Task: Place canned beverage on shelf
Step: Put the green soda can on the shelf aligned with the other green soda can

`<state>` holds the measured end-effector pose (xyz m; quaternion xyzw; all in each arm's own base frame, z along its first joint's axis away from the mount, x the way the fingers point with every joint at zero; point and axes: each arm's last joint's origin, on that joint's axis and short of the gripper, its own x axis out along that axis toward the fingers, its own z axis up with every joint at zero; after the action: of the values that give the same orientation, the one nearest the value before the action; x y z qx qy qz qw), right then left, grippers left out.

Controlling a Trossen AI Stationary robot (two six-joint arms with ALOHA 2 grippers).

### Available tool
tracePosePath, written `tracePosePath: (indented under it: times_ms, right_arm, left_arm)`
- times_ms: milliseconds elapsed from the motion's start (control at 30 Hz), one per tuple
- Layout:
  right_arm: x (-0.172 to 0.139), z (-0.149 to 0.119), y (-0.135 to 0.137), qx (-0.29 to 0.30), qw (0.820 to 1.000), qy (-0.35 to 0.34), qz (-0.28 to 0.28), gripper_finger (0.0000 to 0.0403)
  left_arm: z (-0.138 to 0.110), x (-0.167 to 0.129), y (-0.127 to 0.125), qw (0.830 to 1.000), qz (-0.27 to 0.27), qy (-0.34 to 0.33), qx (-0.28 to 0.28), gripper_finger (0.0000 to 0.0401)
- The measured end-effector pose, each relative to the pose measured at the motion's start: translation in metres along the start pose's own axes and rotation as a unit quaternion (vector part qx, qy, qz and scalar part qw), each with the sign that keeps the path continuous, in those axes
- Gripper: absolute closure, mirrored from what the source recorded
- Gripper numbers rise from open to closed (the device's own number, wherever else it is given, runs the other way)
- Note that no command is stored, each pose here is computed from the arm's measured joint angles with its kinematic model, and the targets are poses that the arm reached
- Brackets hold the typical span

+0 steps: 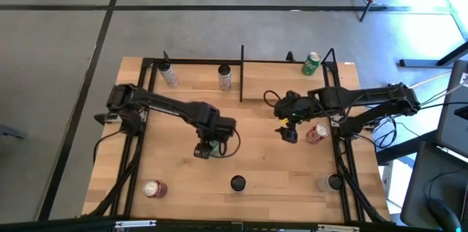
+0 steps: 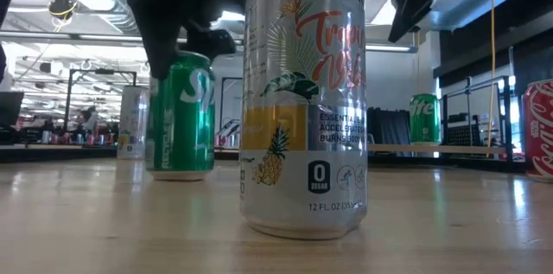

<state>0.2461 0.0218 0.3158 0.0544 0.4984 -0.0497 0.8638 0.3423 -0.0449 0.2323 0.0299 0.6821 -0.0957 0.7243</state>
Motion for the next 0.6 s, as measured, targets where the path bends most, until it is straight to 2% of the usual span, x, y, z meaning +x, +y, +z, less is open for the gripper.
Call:
tracePosePath:
  times_ms: [133,433,600]
  right_arm:
    - [0.0,0.003,0.001,0.009,1.0,-0.013,0.014,0.0045]
    - [0.0,0.006,0.002,0.016,0.999,-0.032,0.018,0.0045]
    - [-0.001,0.011,0.003,0.018,0.998,-0.057,0.025,0.0045]
  left_arm:
    - [0.004,0.003,-0.005,1.0,0.0,-0.003,0.01,0.0132]
    - [0.002,-0.007,-0.015,0.999,0.027,-0.029,0.009,0.0073]
    - [-0.004,-0.019,-0.024,0.999,0.021,-0.043,0.011,0.0065]
